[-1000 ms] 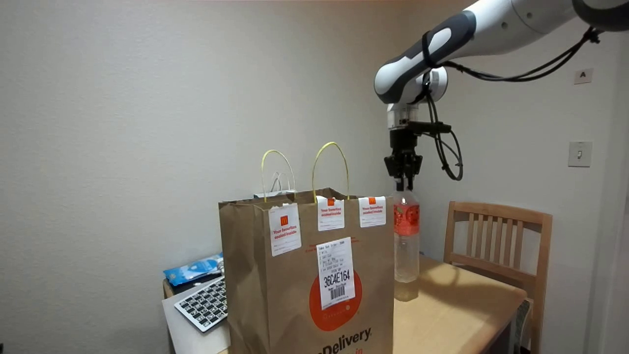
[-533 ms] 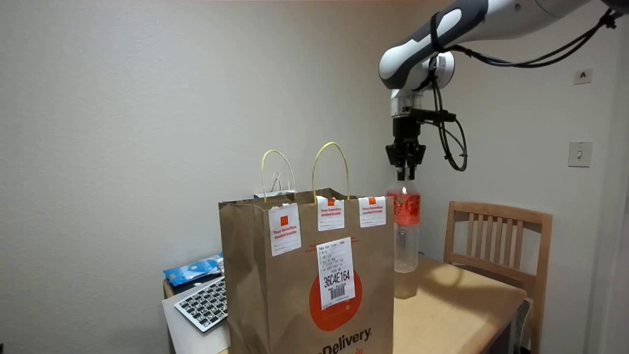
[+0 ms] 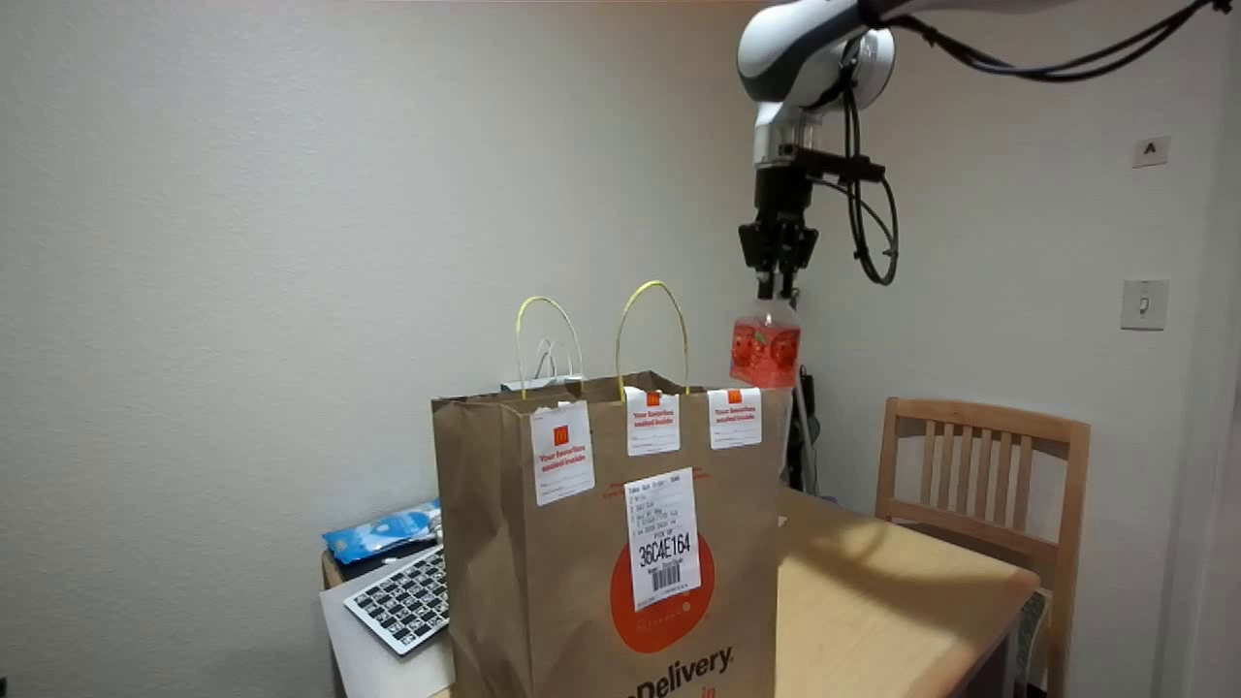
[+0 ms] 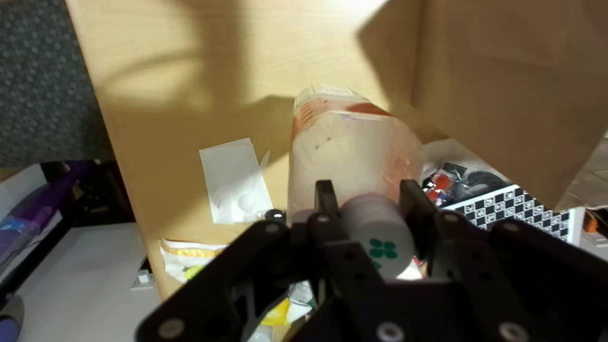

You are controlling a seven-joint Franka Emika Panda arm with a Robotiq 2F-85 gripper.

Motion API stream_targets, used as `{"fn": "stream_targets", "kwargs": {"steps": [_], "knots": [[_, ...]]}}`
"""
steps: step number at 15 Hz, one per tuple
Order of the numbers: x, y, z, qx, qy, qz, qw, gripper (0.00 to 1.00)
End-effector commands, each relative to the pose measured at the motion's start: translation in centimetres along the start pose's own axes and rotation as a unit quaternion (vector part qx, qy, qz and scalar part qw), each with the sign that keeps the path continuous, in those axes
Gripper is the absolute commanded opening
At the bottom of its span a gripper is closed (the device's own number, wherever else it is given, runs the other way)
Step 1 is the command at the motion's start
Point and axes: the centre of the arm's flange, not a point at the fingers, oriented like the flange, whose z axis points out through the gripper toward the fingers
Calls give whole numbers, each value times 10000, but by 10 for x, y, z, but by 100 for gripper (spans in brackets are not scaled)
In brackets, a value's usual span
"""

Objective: Put the bottle inside the paper bag

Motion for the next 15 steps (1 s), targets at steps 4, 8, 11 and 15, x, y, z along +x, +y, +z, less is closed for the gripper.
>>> {"fn": "stream_targets", "kwargs": {"steps": [4,8,11,15], "knots": [[-23,-47,-92,-201,320,-251,9990,14],[-18,-47,-83,-60,239,-278,9993,37],[-15,-52,-87,-37,311,-374,9988,14],[-16,-100,-157,-422,1066,-670,9911,14]]}}
